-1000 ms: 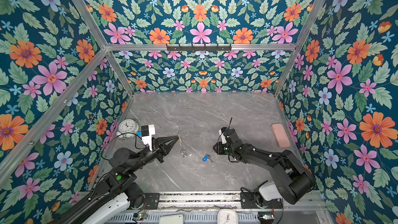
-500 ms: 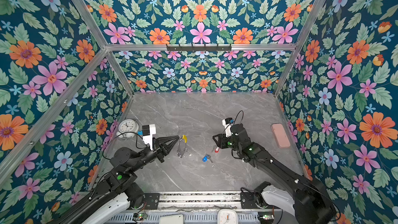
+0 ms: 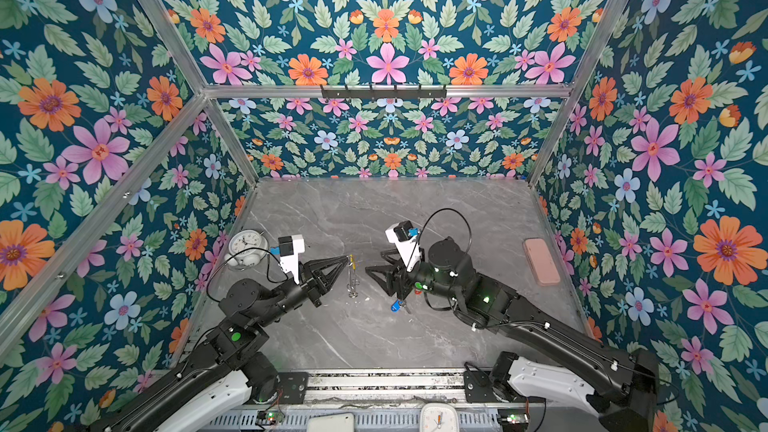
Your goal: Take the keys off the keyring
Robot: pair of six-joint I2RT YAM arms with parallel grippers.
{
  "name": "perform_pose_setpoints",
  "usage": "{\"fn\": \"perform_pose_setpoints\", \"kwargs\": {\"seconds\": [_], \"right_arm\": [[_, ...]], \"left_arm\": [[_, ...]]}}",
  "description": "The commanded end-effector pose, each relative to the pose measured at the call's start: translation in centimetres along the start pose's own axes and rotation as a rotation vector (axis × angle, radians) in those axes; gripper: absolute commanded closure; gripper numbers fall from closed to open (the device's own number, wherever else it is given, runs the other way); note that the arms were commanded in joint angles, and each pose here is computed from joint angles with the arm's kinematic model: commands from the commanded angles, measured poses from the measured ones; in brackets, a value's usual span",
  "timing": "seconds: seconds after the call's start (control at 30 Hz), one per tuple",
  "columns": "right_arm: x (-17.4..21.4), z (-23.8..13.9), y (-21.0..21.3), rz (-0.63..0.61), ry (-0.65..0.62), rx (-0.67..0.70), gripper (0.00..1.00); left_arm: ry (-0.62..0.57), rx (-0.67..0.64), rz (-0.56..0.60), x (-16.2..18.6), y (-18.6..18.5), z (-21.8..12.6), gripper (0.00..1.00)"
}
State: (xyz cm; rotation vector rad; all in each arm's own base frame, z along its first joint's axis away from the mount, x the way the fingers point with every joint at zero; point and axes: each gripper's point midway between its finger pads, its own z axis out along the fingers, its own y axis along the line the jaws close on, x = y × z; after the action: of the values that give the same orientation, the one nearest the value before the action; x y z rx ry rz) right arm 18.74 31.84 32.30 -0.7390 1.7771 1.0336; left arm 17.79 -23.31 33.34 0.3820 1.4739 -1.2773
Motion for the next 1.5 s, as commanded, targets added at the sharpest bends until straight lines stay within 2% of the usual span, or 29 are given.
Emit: {"fn": "perform_pose_setpoints", "kwargs": {"seconds": [0.0,0.1,0.33,0.53,0.8,0.93,1.0,1.07,1.17,1.23,1.27,1.3,1.33,1.47], "right_arm": [[0.1,1.4,0.4,-0.105,0.007,0.049,0.36],[0.7,2.9,0.8,-0.160,0.024,0.078,0.35],[2.0,4.6,-0.4,-0.153,0.072,0.133,0.39],[2.7,5.2,0.2,-0.160,0.093,0.091,0.57],[3.0,5.2,0.7,-0.165,0.103,0.057,0.98],[3.0,5.0,0.5,-0.152,0.099,0.052,1.00],[3.0,4.9,0.4,-0.133,0.100,0.037,1.00],[2.9,4.8,0.2,-0.110,0.100,0.027,1.00],[3.1,4.7,-0.5,-0.075,0.105,0.019,1.00],[3.3,4.5,-1.2,-0.047,0.105,0.022,1.00],[3.4,4.5,-1.6,-0.029,0.109,0.021,1.00],[3.7,4.4,-1.9,-0.011,0.118,0.015,1.00],[3.9,4.5,-2.4,0.011,0.128,0.015,1.00],[5.4,5.1,-4.1,0.108,0.176,-0.019,1.00]], "left_arm": [[-0.057,0.009,0.003,-1.6,-0.4,0.2,1.00],[-0.058,0.006,-0.002,-1.6,-0.3,0.4,1.00],[-0.055,0.014,-0.008,-1.6,-0.5,0.6,1.00],[-0.046,0.017,-0.011,-1.4,-0.4,0.7,1.00],[-0.042,0.018,-0.016,-1.2,-0.3,0.9,1.00],[-0.037,0.021,-0.015,-1.2,-0.4,1.0,1.00],[-0.037,0.023,-0.015,-1.3,-0.5,1.0,0.91],[-0.037,0.022,-0.012,-1.3,-0.5,1.0,0.71],[-0.046,0.013,-0.004,-1.5,-0.4,0.8,0.54],[-0.055,0.005,0.005,-1.8,-0.4,0.6,0.46],[-0.061,0.004,0.011,-1.9,-0.5,0.4,0.27],[-0.065,0.003,0.017,-2.1,-0.6,0.3,0.04],[-0.070,-0.002,0.025,-2.3,-0.6,0.1,0.00],[-0.094,-0.021,0.055,-3.2,-0.9,-0.8,0.00]]}}
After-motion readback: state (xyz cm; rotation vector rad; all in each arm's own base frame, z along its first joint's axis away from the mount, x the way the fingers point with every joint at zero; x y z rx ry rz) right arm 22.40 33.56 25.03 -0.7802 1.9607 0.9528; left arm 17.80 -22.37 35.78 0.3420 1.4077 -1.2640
